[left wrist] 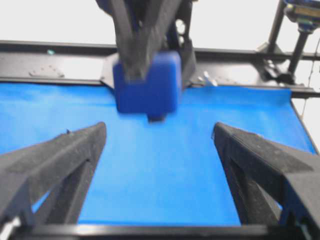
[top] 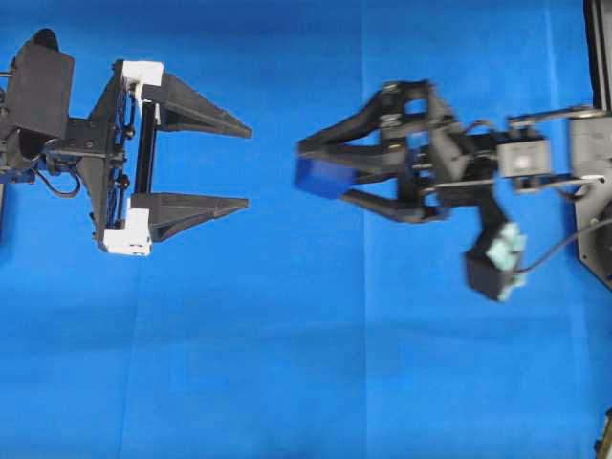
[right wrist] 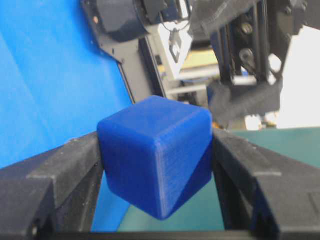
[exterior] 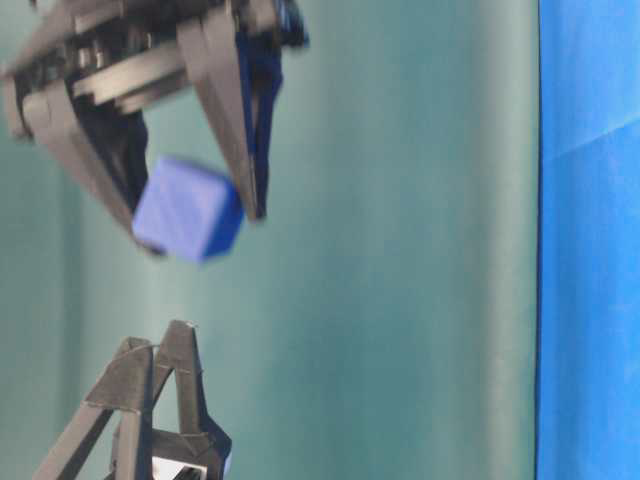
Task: Handover the blue block to the right arm after grasping it with the left arm, then place it in the designated position.
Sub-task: 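Pull the cube back toward the right side with the right gripper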
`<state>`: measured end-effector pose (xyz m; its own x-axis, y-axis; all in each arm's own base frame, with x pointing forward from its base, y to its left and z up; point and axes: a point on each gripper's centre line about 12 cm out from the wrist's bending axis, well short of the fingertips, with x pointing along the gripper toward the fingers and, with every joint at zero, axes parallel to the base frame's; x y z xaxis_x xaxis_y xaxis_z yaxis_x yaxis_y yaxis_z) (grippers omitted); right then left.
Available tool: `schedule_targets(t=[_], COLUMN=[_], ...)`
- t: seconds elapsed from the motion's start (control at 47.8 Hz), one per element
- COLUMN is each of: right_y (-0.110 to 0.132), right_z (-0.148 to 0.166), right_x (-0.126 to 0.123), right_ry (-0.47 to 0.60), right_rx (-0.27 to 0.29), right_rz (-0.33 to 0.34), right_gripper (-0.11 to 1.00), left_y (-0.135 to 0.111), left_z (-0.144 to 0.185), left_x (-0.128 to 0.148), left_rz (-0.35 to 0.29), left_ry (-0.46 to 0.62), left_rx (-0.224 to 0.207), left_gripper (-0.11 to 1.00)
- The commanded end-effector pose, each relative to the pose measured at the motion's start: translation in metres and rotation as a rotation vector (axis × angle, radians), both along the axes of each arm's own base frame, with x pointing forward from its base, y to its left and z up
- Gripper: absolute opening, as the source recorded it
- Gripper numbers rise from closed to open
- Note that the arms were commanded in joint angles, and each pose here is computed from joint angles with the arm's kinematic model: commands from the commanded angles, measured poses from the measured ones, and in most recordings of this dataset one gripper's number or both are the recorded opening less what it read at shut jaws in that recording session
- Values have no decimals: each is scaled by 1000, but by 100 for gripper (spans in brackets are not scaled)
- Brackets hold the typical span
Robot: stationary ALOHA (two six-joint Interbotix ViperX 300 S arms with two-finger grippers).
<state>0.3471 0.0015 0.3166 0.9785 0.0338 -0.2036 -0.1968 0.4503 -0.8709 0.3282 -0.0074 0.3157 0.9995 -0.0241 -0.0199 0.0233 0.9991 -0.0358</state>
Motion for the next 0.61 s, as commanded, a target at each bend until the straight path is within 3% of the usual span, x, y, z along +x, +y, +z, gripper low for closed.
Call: schedule_targets(t=[0.0,0.188,0.461,0.586], right_y=[0,0,2,1], right_z=[16,19,18,19], right_x=[-15,-37,-39,-38], right_ry=[-41,-34,-26,-27], right_rx=[11,11,13,94], right_rz=[-6,-21,-21,-37], right_gripper=[47,47,47,47], left_y=[-1,-1,-1,-1], left_z=[9,10,11,11], left_x=[-2,-1,-1,-1], left_rz=[-4,-4,-4,-4], left_ry=[-29,-31,-32,-32], left_rx=[2,2,2,2], left_gripper=[91,91,91,91])
